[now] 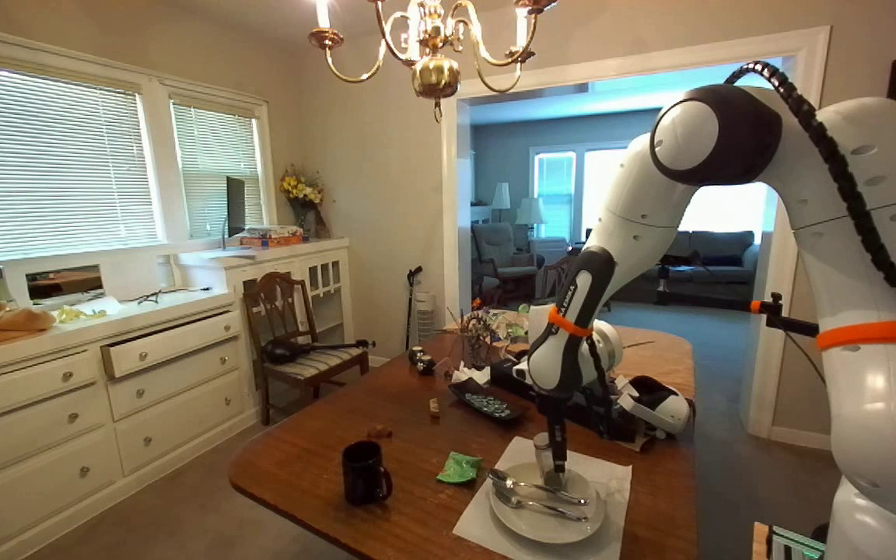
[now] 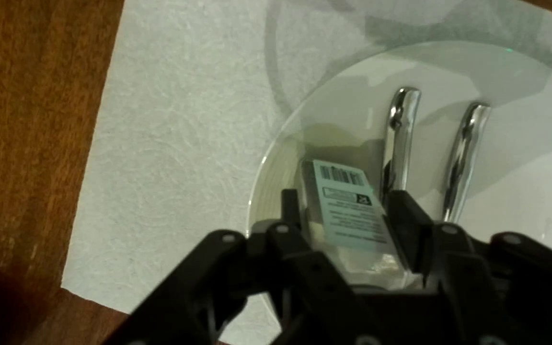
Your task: Put the fork, spoon and small bottle on the plate
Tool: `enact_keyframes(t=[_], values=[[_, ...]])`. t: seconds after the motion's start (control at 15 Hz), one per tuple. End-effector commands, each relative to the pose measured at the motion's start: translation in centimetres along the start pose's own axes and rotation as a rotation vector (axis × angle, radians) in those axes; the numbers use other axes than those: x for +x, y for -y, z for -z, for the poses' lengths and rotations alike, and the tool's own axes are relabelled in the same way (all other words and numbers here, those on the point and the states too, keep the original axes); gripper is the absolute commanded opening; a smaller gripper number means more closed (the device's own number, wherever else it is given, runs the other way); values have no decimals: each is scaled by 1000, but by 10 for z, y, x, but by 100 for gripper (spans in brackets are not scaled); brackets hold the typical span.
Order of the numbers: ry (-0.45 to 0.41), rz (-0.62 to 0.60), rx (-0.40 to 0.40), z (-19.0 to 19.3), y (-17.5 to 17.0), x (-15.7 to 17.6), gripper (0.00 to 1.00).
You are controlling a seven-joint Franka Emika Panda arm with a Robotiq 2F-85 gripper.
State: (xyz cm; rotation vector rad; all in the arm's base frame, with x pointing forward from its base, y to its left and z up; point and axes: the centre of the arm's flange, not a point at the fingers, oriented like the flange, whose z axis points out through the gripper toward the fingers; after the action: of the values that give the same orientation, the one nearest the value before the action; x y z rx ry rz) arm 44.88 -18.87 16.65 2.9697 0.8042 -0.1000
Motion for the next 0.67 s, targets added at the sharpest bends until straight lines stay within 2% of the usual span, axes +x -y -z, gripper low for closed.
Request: enact_keyframes(t=[0.0,0.6], values=[[-45,46,-35,-13,9,0,25],[-176,218,-95,-15,31,7,25]])
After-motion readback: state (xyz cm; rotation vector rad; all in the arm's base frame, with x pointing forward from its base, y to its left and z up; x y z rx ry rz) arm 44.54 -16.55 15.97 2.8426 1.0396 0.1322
